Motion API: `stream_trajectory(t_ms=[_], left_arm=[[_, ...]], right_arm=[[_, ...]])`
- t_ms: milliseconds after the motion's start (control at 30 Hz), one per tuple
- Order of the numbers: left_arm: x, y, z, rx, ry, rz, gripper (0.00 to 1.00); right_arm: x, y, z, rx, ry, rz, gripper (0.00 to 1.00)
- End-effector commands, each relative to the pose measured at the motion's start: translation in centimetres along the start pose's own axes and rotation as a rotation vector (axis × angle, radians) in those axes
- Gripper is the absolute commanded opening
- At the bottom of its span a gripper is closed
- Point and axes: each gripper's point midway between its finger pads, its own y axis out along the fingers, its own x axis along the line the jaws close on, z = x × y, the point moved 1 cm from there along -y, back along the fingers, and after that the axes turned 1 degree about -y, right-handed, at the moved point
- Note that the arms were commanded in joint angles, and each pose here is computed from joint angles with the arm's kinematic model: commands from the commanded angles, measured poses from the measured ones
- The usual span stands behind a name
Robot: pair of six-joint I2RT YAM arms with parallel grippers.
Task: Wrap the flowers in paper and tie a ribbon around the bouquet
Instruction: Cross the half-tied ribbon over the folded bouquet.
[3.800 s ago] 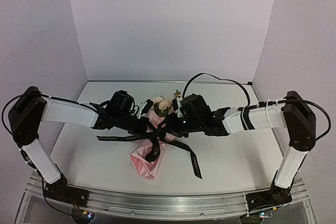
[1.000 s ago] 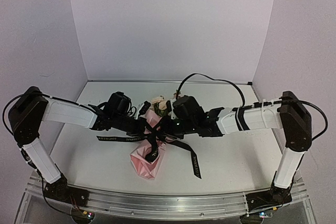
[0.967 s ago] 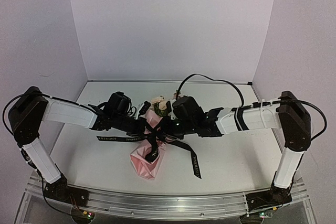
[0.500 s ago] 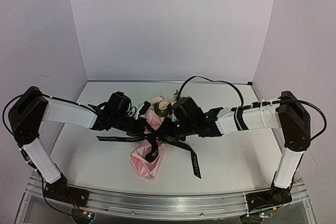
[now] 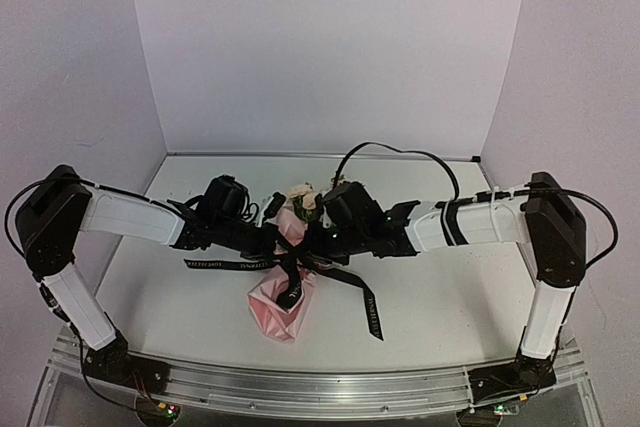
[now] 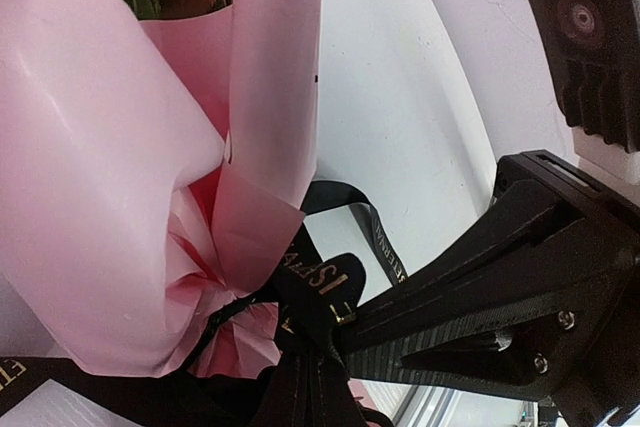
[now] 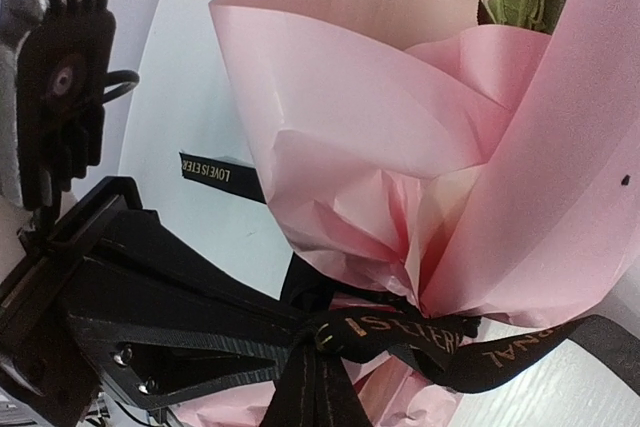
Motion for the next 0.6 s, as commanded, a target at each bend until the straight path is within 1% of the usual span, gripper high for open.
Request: stream_trajectory(t_ms=[0, 300, 500, 567], left_arm=[[-0.9, -0.8, -1.6, -0.082, -0.001, 0.018, 0.01], [-0.3, -0.9, -2.0, -0.124, -0.043, 0.003, 0.07], [-0.3, -0.8, -2.1, -0.123, -0.047, 0.005, 0.11], [-0.3, -0.8, -2.1, -0.123, -0.048, 0.007, 0.11]], right_arm=[[0.1, -0.2, -0.3, -0.026, -0.013, 0.01, 0.0], [-1.7, -0.7, 0.8, -0.017, -0.004, 0.047, 0.0], [-1.9, -0.8, 1.0, -0.013, -0.004, 0.05, 0.0], [-2.0, -0.8, 1.1, -0.012, -0.005, 0.052, 0.0]])
